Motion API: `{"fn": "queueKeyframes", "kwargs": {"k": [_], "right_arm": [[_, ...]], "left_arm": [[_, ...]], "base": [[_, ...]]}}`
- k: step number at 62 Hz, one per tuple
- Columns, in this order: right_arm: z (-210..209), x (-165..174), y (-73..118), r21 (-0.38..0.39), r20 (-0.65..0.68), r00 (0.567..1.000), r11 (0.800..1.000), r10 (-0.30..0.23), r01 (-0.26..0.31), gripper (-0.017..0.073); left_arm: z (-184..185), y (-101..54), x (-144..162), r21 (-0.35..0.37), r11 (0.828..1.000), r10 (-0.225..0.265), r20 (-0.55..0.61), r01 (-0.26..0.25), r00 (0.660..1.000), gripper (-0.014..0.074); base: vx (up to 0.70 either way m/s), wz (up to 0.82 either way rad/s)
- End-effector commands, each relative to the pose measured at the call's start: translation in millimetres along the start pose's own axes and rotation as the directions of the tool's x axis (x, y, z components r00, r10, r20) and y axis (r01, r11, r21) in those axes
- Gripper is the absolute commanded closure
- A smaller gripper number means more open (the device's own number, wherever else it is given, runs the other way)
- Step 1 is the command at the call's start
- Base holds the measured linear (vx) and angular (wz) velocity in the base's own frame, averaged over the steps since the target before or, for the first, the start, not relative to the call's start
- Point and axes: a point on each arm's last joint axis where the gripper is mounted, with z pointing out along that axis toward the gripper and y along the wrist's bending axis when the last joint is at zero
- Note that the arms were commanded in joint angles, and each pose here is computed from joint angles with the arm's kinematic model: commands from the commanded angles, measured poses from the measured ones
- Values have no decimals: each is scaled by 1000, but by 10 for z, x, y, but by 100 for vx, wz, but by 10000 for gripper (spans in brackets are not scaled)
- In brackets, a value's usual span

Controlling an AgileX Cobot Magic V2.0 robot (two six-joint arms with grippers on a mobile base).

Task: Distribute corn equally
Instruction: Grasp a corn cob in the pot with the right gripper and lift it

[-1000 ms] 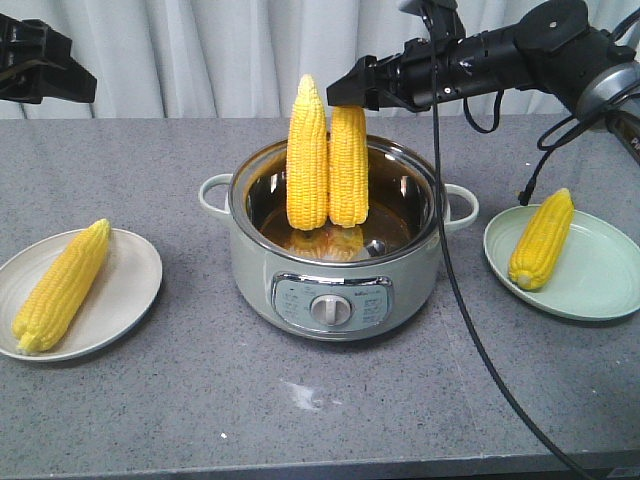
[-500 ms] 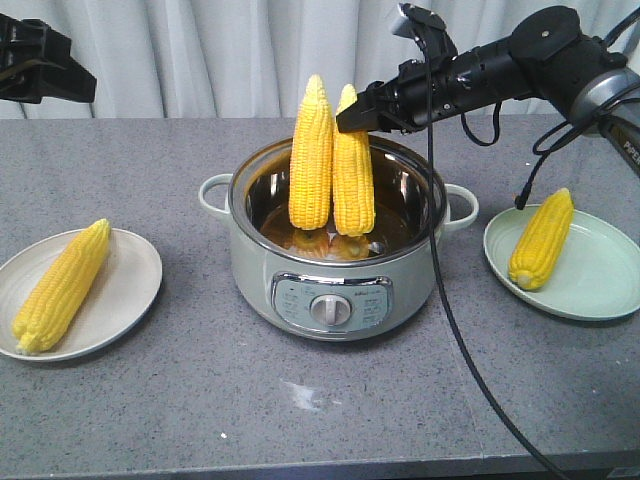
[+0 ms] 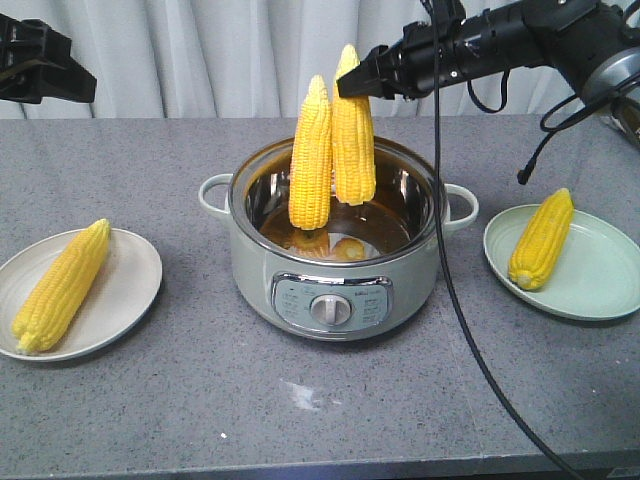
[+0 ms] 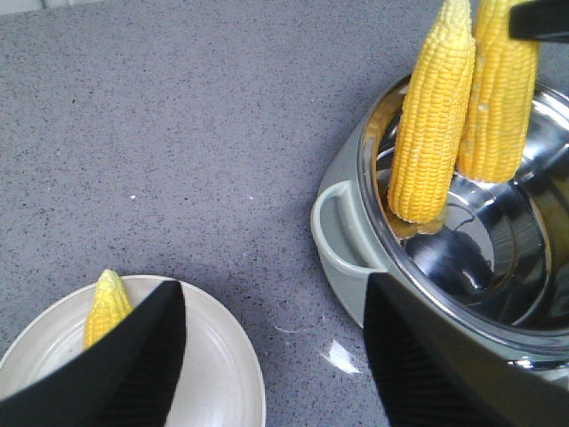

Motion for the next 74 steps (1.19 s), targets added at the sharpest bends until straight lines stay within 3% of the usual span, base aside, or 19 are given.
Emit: {"fn": "queueKeyframes", "kwargs": {"k": [1,16,24,37,44,50,54,62,66,74], "right_arm": [[-323,-328,249,6,155,986,998,-56,56,568],[-341,-383,236,30,209,977,998,-52,47,566],[-541,-523,333,48,262,961,995,-95,85,564],[-1322,-865,818,106,386,894,974,-226,201,564],[-1855,-951,1149,141,435,860,963,-268,229,564],[-2239,-913,1368,160,421,860,957,-287,241,564],[-2462,-859,1510,170,397,864,950,-308,260,564],[-2815,-758,1762,210,365,866,936,-342,281,564],[-2951,-736,1851,254,370,855,925,-364,284,564],[-3103,-697,1999,339,350,840,892,-415,299,564]], "left_arm": [[-200,-81,-86,17,1000,1,106,-3,994,167],[-201,-79,-94,15,1000,1,115,-3,993,167],[-202,-80,-102,16,1000,-2,123,0,992,167],[-214,-144,-157,95,995,-53,180,36,982,167],[-236,-198,-226,165,985,-94,249,53,964,167],[-267,-275,-303,254,966,-125,322,42,939,167],[-283,-329,-359,327,945,-147,370,20,917,167],[-222,-408,-486,469,883,-218,437,-14,873,167],[-149,-449,-571,508,861,-232,454,-36,860,167],[32,-554,-800,528,845,-204,474,-91,856,167]], "base": [[0,0],[0,0],[0,0],[0,0],[0,0],[0,0],[0,0],[0,0],[0,0],[0,0]]}}
